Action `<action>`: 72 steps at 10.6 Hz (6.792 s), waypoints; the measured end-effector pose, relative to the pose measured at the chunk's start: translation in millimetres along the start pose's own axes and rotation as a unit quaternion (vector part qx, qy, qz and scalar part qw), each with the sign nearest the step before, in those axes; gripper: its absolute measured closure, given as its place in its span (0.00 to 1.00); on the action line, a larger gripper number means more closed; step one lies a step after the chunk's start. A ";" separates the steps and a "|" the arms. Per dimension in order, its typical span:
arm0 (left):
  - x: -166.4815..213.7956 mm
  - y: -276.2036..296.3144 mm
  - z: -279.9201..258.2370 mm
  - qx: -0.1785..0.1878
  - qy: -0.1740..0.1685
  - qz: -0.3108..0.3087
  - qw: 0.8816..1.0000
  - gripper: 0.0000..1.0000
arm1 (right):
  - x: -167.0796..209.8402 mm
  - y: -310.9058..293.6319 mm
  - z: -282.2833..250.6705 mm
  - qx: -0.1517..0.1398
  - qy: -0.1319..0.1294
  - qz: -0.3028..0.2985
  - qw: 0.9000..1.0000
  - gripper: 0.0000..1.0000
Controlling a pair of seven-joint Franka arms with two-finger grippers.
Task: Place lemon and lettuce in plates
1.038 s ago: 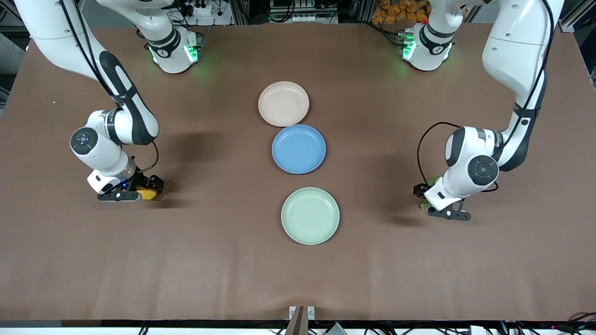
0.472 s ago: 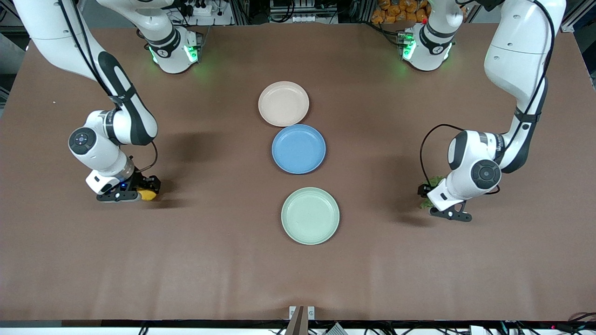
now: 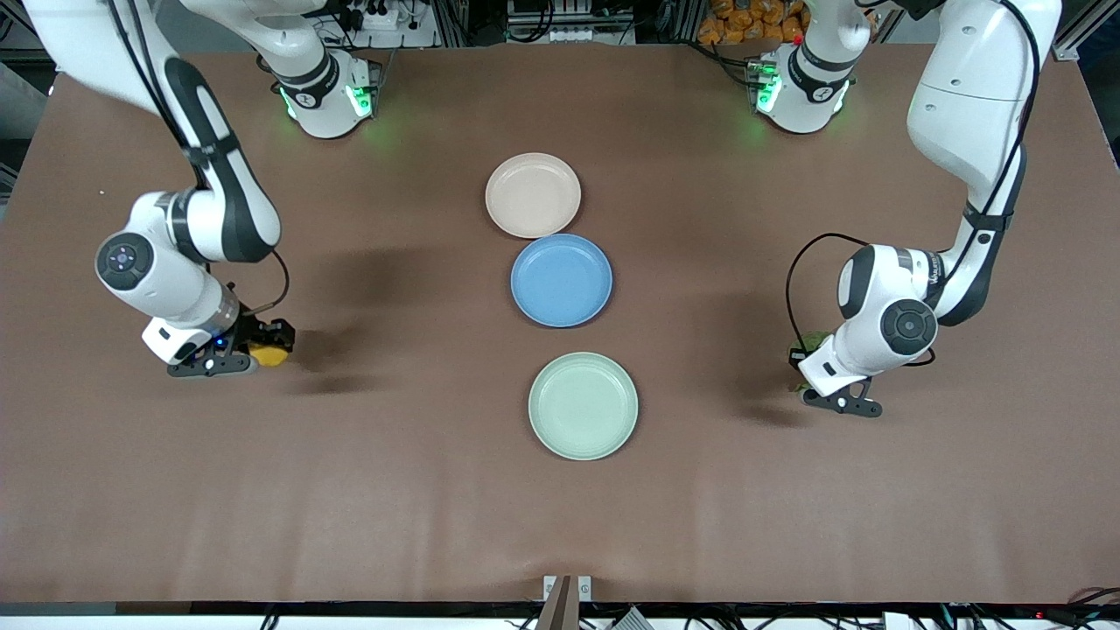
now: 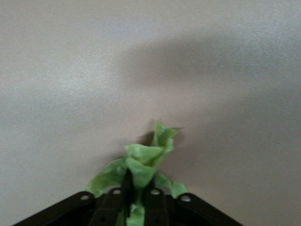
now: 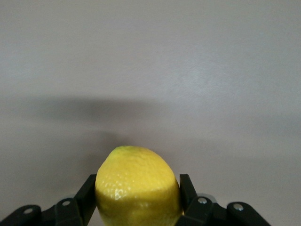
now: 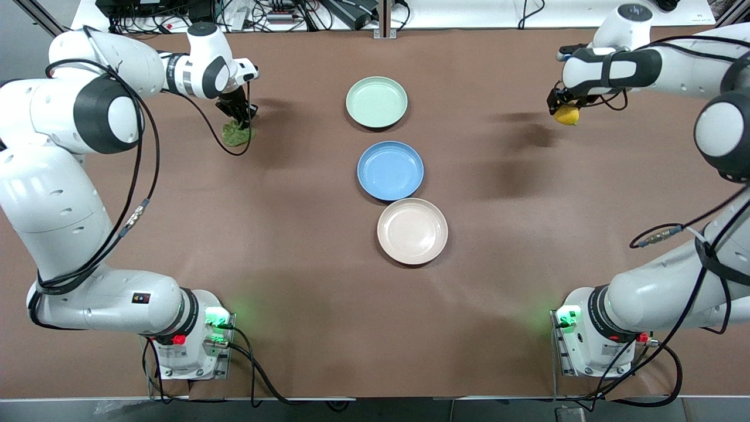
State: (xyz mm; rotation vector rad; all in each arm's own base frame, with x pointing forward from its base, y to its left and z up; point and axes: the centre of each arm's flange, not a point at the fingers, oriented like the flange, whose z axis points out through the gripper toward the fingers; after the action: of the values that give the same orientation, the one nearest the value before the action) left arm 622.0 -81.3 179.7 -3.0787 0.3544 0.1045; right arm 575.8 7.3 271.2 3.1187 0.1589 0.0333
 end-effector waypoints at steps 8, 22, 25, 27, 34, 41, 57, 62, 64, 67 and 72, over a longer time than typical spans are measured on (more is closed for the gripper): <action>26.0 48.7 -63.9 -0.020 0.067 -0.059 0.996 0.96 | -30.4 -190.3 -56.1 0.004 -0.027 -0.163 0.986 0.26; 51.6 289.0 -130.9 -0.157 0.137 -0.341 0.917 0.96 | -225.0 -477.1 15.6 -0.004 -0.092 -0.379 0.921 0.26; 58.6 307.3 -135.7 -0.195 0.152 -0.388 0.888 0.93 | -228.4 -480.5 30.1 -0.002 -0.094 -0.382 0.919 0.23; 64.5 312.5 -130.1 -0.193 0.158 -0.389 0.887 0.69 | -223.5 -481.4 29.0 0.002 -0.087 -0.377 0.922 0.00; 87.7 231.2 -122.7 -0.114 0.169 -0.351 0.914 0.00 | -142.0 -415.0 -25.3 0.001 -0.083 -0.284 0.955 0.00; 76.0 120.3 -160.2 -0.002 0.079 -0.210 0.974 0.00 | -11.1 -242.0 -99.9 0.007 -0.073 -0.112 0.991 0.00; -92.5 7.9 -387.2 -0.024 0.091 -0.132 0.987 0.00 | 36.5 57.5 -281.1 -0.024 0.002 0.105 0.994 0.00; -114.7 -15.1 -435.4 -0.021 0.053 -0.106 0.993 0.00 | 5.2 56.5 -361.4 0.008 0.040 0.113 0.993 0.00; -120.7 -16.3 -445.9 -0.021 0.041 -0.107 0.993 0.00 | -2.7 63.0 -371.5 0.016 0.044 0.118 0.992 0.00; -123.9 -16.1 -457.3 -0.021 0.043 -0.107 0.993 0.00 | -6.9 76.0 -373.4 0.017 0.045 0.119 0.992 0.00; -123.4 -13.7 -457.6 -0.021 0.043 -0.104 0.993 0.00 | -7.9 75.7 -373.5 0.017 0.041 0.118 0.992 0.00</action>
State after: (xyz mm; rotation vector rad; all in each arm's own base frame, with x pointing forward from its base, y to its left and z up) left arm 533.7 -62.2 645.2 -3.1451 0.0317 -0.0273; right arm 567.4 -62.2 646.0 3.1528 -0.2126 0.1647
